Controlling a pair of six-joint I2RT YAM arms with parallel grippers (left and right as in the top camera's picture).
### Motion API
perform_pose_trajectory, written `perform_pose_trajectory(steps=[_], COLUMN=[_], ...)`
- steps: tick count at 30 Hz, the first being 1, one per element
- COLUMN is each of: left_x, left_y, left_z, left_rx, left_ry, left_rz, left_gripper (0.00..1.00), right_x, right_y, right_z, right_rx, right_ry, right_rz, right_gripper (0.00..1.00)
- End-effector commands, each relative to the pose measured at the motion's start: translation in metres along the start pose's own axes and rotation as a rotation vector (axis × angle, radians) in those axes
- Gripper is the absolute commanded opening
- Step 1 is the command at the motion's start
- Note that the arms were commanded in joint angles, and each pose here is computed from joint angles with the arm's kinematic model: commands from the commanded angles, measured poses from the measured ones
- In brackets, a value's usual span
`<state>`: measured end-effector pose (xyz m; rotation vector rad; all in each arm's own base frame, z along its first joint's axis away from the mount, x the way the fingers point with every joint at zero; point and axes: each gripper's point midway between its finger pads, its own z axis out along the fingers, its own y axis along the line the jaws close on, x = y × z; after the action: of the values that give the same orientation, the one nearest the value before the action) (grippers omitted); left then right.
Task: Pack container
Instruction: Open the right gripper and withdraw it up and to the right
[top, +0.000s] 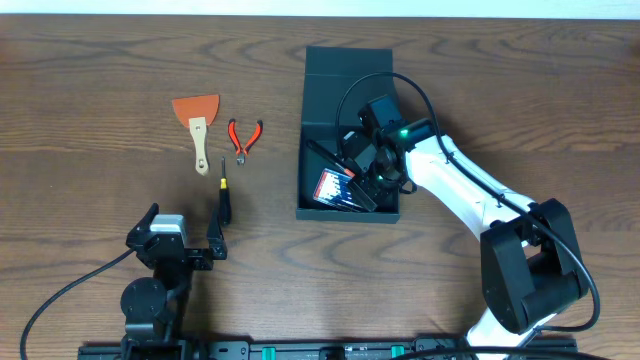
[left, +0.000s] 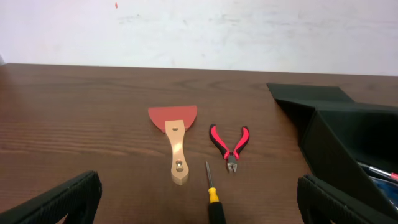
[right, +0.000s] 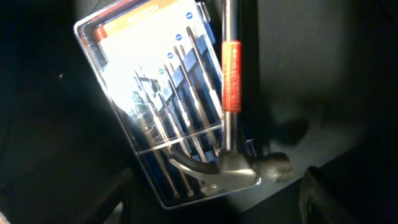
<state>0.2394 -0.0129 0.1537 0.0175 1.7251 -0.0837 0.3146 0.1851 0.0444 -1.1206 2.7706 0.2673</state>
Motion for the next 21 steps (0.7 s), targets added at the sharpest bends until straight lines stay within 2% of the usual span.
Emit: perform_pose_trajectory(steps=[1,6,13,17,21], left_x=[0.001,0.001,0.001,0.001,0.001], left_y=[-0.002,-0.002,-0.002,-0.002,-0.002], left_z=[0.000,0.000,0.000,0.000,0.000], left_rx=[0.009,0.009,0.009,0.009,0.009], left_ry=[0.000,0.000,0.000,0.000,0.000], left_rz=[0.015,0.015,0.015,0.015,0.015], left_gripper=[0.99,0.99,0.99,0.99,0.99], right_x=[-0.005,-0.037,-0.096,-0.109,-0.087], right_y=[0.001,-0.001,-0.012,-0.050,-0.095], right_z=[0.001,-0.026,-0.102,-0.151,-0.191], right_rx=[0.000,0.006,0.076,0.271,0.484], right_ry=[-0.012,-0.095,-0.257,-0.328,-0.328], right_rz=[-0.005,0.017,0.049,0.237,0.471], right_gripper=[0.61,0.60,0.59,0.67,0.68])
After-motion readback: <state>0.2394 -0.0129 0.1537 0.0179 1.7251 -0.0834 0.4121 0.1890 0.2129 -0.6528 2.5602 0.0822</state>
